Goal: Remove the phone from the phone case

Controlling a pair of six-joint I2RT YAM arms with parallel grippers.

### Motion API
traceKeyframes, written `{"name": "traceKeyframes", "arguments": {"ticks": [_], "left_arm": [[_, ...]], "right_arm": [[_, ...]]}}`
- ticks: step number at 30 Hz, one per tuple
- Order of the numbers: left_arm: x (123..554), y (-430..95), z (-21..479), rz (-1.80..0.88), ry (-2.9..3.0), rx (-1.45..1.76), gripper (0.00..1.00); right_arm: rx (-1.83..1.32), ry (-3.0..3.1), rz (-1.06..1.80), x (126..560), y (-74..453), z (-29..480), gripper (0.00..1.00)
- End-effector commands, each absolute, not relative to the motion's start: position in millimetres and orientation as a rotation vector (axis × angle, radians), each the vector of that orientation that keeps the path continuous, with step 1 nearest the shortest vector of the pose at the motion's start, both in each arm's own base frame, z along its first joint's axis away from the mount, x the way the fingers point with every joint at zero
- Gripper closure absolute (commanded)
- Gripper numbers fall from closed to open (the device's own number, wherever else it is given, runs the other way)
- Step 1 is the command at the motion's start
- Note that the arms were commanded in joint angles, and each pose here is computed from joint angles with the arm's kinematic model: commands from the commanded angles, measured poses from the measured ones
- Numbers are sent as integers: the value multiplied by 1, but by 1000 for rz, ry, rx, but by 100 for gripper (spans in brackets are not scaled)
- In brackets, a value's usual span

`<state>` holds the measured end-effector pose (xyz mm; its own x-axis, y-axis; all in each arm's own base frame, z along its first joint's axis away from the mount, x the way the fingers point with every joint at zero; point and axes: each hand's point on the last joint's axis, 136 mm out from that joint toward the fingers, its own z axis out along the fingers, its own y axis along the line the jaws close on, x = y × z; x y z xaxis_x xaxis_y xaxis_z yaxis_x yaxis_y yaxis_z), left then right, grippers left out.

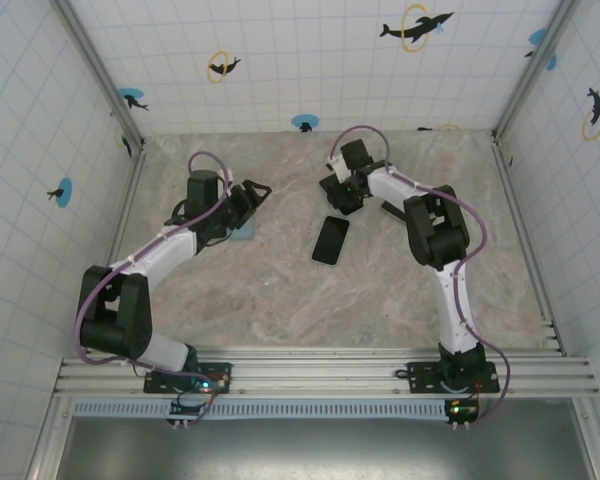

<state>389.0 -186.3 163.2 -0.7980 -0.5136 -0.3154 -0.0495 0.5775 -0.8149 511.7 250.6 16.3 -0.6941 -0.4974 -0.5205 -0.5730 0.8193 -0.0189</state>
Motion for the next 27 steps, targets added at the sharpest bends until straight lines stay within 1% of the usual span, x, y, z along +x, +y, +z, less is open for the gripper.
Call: {"name": "traceKeyframes", "arguments": {"ticks": [1, 9, 13, 15, 17, 19, 22, 27], "left_arm": [[390, -187, 164, -1137, 2287, -411, 19], [388, -189, 159, -1140, 2301, -401, 19], [389, -190, 158, -1146, 2304, -397, 19], [389, -190, 157, -1151, 2305, -395, 19], [390, -191, 159, -1154, 2302, -389, 19], [391, -192, 160, -1155, 2300, -384, 19], [389, -191, 160, -1151, 2301, -382, 19], [387, -190, 159, -1150, 2300, -389, 19]], "right_arm": [[-857, 2710, 41, 471, 218, -44, 18], [-825, 2741, 34, 451, 195, -34, 16], [-846, 2773, 16, 439, 189, -43, 18], [-845, 2767, 19, 440, 191, -42, 21], [-847, 2778, 34, 440, 192, -45, 26], [-838, 2792, 61, 441, 193, -49, 37], [-829, 2795, 82, 441, 194, -51, 48], [-759, 2752, 112, 453, 194, -35, 58]]}}
